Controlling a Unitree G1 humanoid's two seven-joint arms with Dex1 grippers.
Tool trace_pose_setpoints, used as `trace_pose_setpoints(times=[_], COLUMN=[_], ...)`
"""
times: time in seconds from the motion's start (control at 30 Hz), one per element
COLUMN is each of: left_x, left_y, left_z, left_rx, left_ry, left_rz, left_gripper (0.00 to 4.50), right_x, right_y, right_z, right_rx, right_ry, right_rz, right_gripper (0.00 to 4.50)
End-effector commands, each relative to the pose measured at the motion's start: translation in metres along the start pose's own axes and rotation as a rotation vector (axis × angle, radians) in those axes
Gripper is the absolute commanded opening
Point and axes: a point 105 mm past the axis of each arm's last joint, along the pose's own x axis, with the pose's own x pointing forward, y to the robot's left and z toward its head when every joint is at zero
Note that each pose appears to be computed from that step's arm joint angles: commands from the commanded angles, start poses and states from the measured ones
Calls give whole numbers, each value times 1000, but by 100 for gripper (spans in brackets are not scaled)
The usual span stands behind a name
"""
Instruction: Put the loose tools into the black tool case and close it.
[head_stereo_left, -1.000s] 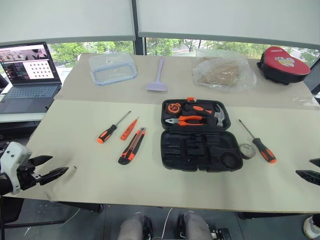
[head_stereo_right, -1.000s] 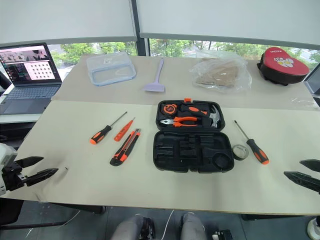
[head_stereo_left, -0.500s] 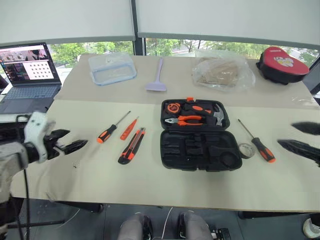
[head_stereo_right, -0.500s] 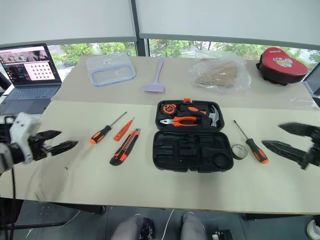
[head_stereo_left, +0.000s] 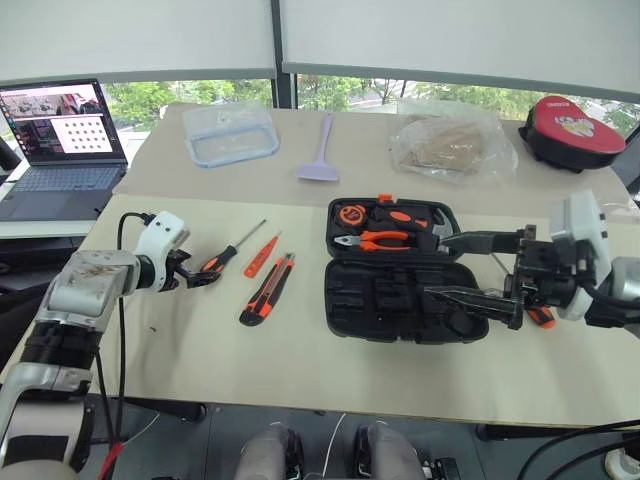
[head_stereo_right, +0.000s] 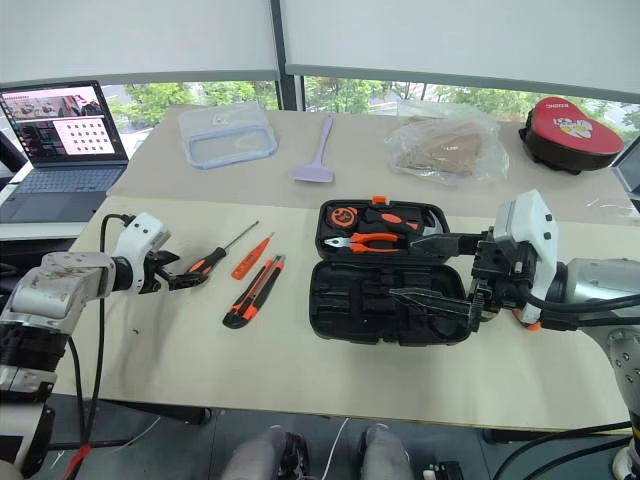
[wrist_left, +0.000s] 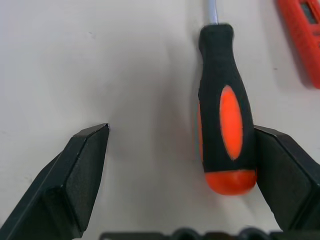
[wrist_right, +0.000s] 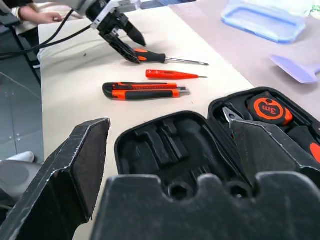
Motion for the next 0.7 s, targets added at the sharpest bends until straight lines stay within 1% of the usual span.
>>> trace_pose_setpoints(times=[0.03,0.07,0.1,0.13,0.23,0.27,0.3,0.37,0.43,0.5,0.53,0.57,0.63,0.7], left_x=[6,6,7,8,11,11,10,3,-4,-15,-18,-20,-12,-2], left_y=[-3,-3,-2,-2,-4,-5,-4,-1,-3,-27,-43,-52,-80,-103], left_z=[-12,-13,-12,-12,-4,-2,3,29,55,96,109,116,128,134], left_rx=[28,30,36,37,50,54,58,91,168,362,436,480,562,663], left_ry=[26,21,14,8,-30,-40,-60,-142,-223,-339,-375,-395,-411,-416], left_rz=[-28,-26,-21,-17,-18,-20,-18,-26,-50,-169,-238,-283,-374,-437], left_gripper=[306,269,219,211,97,85,85,85,85,85,85,85,85,85], right_x=[2,2,2,2,0,0,-1,-5,-8,-14,-17,-19,-25,-29], right_y=[6,6,7,8,9,9,9,6,3,1,0,-1,-6,-12], right_z=[3,2,2,1,-2,-3,-3,-6,-9,-17,-21,-23,-29,-32], right_rx=[-44,-42,-41,-40,-40,-40,-41,-43,-41,-8,12,24,10,2], right_ry=[-23,-27,-29,-30,-22,-20,-17,-1,16,52,67,76,101,112], right_rz=[3,1,0,0,-1,-2,-6,-26,-45,-61,-73,-82,-139,-190], right_gripper=[450,450,450,450,450,450,450,450,450,450,450,450,450,450])
